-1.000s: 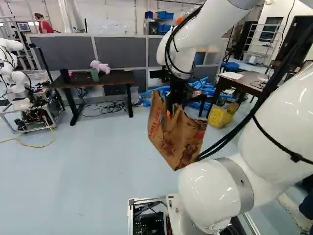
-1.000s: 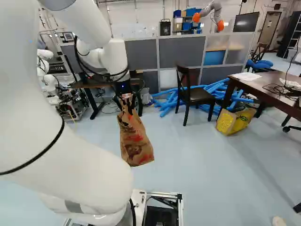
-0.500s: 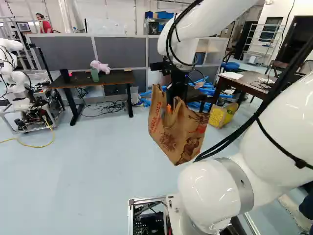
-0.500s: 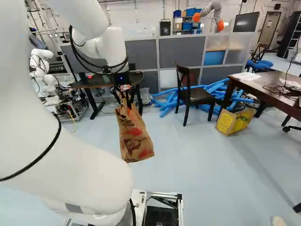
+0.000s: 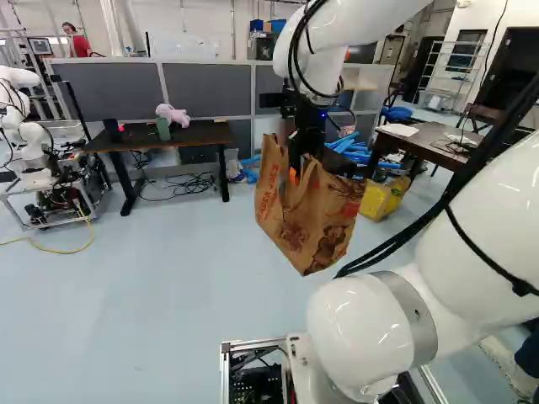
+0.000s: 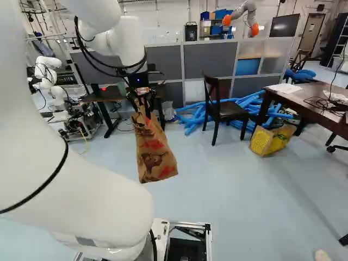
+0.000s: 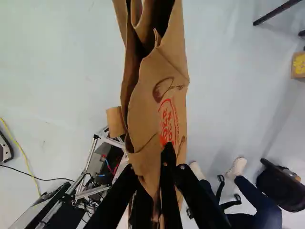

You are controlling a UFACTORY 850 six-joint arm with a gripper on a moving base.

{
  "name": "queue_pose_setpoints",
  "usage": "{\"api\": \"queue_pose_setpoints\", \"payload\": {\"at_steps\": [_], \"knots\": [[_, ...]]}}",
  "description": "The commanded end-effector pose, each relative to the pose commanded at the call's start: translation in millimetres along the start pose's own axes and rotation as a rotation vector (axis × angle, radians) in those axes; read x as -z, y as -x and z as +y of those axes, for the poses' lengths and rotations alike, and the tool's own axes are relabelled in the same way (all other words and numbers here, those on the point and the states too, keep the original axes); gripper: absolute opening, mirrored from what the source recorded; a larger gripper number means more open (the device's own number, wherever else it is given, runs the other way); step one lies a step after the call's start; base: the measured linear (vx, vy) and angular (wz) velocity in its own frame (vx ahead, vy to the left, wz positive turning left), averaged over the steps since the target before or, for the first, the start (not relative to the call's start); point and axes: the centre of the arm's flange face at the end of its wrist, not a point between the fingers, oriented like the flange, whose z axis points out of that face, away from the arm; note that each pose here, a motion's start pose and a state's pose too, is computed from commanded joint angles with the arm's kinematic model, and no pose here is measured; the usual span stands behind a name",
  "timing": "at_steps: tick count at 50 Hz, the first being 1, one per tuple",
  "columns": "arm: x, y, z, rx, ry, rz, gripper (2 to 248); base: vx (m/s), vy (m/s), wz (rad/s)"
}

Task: Pick up the bag on the ground and place it on the table

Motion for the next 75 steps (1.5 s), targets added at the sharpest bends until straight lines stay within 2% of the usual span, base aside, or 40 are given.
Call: {"api": "queue_pose_setpoints", "payload": {"at_steps": [10,35,75], "knots": [[10.3,-3.0,1.1,0.0,0.005,0.013,21,0.0,0.0,0.0],[11.2,-3.3,1.2,0.0,0.005,0.014,21,0.046,-0.004,-0.005],[11.2,-3.3,1.2,0.0,0.005,0.014,21,0.221,-0.003,-0.012]]}}
